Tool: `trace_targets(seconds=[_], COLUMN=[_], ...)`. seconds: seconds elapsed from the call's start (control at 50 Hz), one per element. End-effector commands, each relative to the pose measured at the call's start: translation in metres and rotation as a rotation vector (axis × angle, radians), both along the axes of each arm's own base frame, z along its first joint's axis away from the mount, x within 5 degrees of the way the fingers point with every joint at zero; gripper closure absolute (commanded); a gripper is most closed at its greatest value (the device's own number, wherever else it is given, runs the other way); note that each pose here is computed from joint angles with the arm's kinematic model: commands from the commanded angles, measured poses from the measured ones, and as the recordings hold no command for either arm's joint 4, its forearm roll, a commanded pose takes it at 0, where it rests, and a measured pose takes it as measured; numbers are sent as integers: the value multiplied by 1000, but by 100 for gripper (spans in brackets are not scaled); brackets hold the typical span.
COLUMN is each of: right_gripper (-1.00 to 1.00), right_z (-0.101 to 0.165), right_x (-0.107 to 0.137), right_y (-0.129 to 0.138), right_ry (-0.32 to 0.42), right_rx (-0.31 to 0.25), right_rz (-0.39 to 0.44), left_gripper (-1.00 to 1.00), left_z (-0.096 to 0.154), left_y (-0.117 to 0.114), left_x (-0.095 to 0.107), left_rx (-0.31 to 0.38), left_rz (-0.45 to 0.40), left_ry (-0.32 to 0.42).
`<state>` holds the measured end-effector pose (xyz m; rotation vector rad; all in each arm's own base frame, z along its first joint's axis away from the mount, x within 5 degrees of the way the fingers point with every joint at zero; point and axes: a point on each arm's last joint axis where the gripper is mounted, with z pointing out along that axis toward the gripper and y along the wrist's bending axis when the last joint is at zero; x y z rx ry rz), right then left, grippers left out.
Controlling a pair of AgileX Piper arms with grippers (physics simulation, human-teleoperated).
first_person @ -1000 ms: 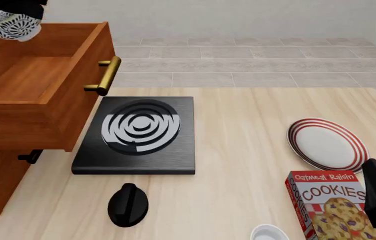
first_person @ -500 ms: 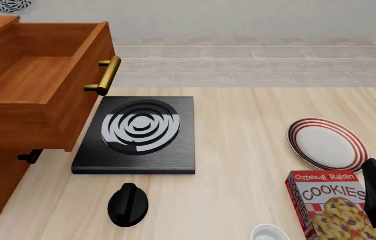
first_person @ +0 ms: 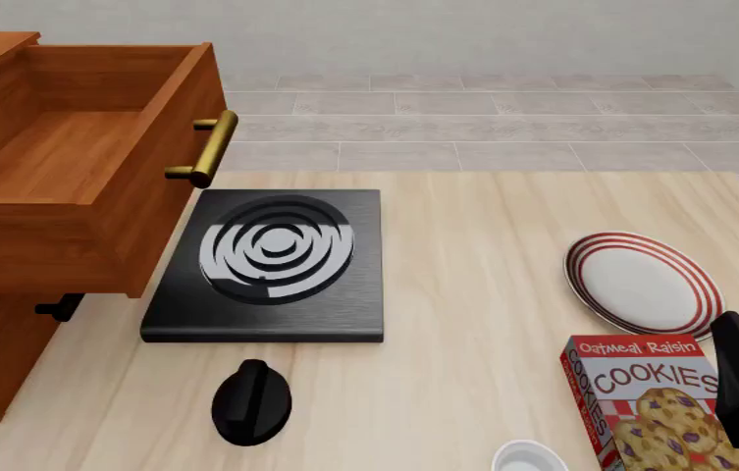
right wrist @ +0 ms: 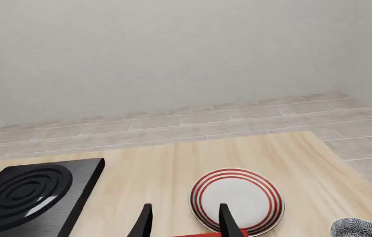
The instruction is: Pick the akita bowl in the top layer of the wooden cabinet and place it on the plate.
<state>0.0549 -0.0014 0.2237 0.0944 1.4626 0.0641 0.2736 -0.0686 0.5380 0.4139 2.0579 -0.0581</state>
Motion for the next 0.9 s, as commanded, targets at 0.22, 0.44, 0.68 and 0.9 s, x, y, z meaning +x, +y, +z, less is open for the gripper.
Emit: trace_targets(seconds=[0.22,0.44,0.68,0.9], right_gripper=[-100,-100,-100,-100], right_z=[0,0,0,0], right_x=[0,0,0,0], right_y=[0,0,0,0], right_ry=[-1,-3,-4,-3], right_rx=[2,0,-2,-1], right_rz=[-1,-1,0,0], left_gripper=[100,100,100,100], left_z=[-3,-3,-11,-19], left_y=[-40,-57,-79,-98], left_x=[8,10,17,22], left_rx=[11,8,22,32], left_rz=[-127,-178,-235,-281], left_ry=[-3,-9,3,7])
